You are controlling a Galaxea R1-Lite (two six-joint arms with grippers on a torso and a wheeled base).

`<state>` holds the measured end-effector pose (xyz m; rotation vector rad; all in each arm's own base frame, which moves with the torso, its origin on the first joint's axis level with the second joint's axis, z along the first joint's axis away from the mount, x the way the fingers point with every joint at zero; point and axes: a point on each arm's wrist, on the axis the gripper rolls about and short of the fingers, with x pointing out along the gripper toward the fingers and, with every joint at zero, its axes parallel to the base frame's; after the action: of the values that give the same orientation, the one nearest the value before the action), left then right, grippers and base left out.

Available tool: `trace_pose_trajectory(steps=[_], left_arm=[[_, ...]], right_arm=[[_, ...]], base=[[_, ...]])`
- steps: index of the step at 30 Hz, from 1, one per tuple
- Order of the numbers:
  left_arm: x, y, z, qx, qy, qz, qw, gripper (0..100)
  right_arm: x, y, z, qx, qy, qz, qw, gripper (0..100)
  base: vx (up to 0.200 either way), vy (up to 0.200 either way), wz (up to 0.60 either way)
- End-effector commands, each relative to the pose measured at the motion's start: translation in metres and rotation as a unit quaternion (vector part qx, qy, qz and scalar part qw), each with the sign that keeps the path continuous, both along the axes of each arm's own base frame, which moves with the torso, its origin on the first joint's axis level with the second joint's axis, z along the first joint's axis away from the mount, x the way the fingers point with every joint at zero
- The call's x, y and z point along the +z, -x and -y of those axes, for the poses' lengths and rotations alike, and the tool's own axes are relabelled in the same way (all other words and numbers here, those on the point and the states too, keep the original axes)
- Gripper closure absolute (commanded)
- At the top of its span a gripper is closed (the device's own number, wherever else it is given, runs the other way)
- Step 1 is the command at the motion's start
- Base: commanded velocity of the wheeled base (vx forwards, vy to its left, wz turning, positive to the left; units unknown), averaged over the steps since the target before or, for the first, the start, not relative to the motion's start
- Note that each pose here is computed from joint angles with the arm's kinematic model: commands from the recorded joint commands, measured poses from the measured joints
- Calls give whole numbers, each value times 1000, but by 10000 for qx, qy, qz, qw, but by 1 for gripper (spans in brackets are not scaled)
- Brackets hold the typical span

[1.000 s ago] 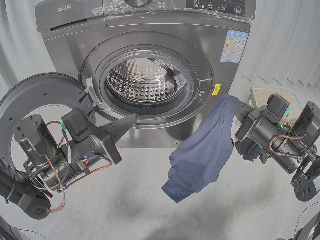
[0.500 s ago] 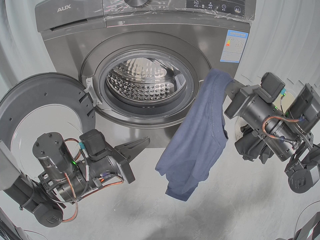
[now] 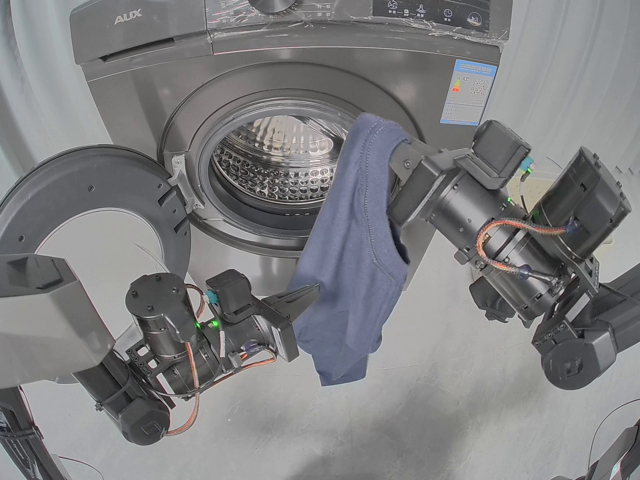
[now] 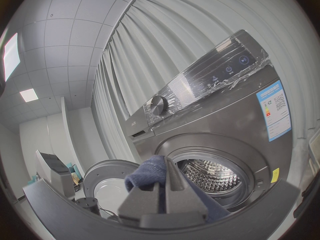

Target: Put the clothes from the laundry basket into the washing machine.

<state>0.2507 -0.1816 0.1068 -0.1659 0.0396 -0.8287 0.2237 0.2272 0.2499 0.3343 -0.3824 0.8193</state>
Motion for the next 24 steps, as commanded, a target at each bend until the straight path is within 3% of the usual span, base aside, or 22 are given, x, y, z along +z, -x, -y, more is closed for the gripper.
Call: trace_pose_trajectory(steps=[1, 3, 4, 13, 18, 24], left_arm=[[-16, -10, 6, 7, -148, -113, 9998, 100], [-14, -10, 5, 23, -141, -77, 9999, 100], [-13, -10, 3, 15, -142, -65, 9999, 0], [-9, -6, -9, 70, -218, -6, 9997, 0], [-18, -5, -12, 65, -483, -5, 9988, 0], [-25, -29, -24, 409, -669, 199, 9967, 0]], right_arm=[[-4, -2, -16, 145, -8, 1, 9999, 100], [-3, -4, -19, 145, -50, 36, 9999, 100], [-2, -5, -20, 145, -61, 46, 9999, 100], [-4, -6, -21, 145, -50, 36, 9999, 100], [-6, -6, -23, 168, -33, 20, 9999, 100], [-7, -4, -25, 200, -19, 1, 9998, 100]], base=[[0, 0, 0], [0, 0, 0], [0, 0, 0], [0, 0, 0], [0, 0, 0], [0, 0, 0]])
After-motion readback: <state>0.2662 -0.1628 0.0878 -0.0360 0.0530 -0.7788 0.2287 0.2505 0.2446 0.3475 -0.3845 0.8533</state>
